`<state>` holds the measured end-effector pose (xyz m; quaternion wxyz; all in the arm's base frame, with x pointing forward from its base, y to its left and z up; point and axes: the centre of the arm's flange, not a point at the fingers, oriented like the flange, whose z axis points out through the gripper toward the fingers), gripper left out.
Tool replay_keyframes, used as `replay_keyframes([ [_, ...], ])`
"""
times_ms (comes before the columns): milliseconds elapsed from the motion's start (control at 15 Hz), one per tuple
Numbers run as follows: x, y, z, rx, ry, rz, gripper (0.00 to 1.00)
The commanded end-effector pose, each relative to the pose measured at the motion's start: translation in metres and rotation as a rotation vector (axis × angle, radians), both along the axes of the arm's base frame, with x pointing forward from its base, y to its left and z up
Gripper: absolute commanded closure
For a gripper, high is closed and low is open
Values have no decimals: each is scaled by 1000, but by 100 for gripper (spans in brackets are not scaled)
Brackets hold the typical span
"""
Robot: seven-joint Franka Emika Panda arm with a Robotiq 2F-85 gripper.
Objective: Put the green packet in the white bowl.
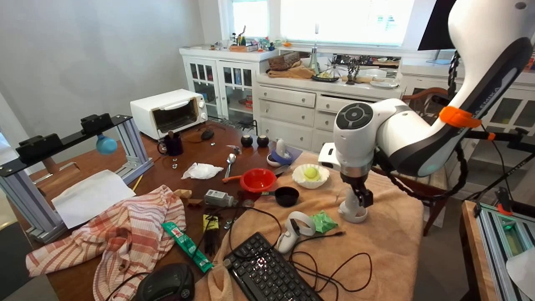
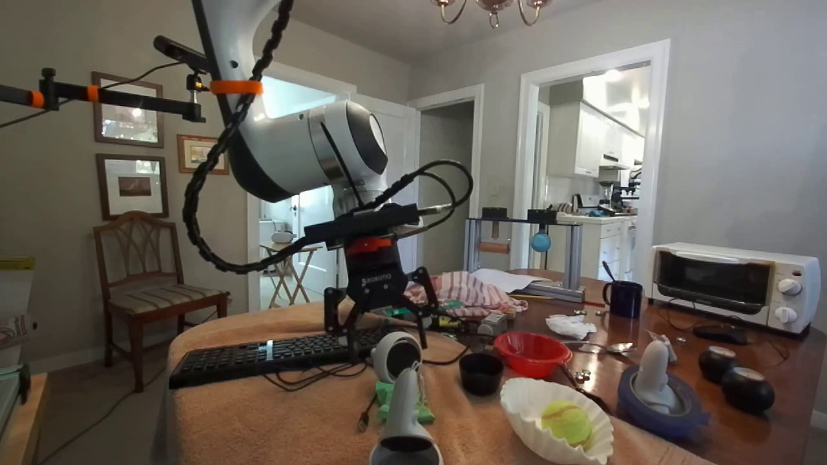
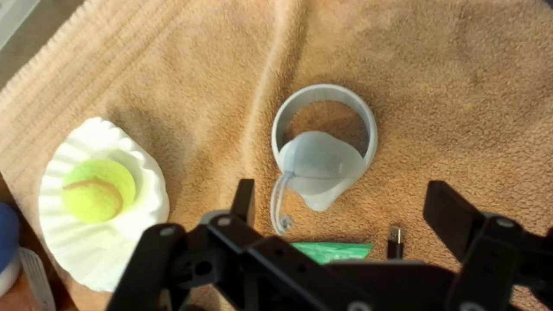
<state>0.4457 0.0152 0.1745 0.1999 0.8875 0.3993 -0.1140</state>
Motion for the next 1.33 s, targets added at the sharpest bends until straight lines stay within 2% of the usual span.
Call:
replay_keyframes([
  [0,22,13,-44,81,30,104,0],
  [467,47,19,-90,115,110,205,0],
  [600,54,19,-97,112,121,208,5],
  [733,59,21,-103,102,121,214,17],
  [800,61,22,-105,101,123,221,38],
  [933,65,24,-107,98,121,229,43],
  [1133,68,26,-111,96,123,234,67],
  [1267,68,27,-109,90,123,235,77],
])
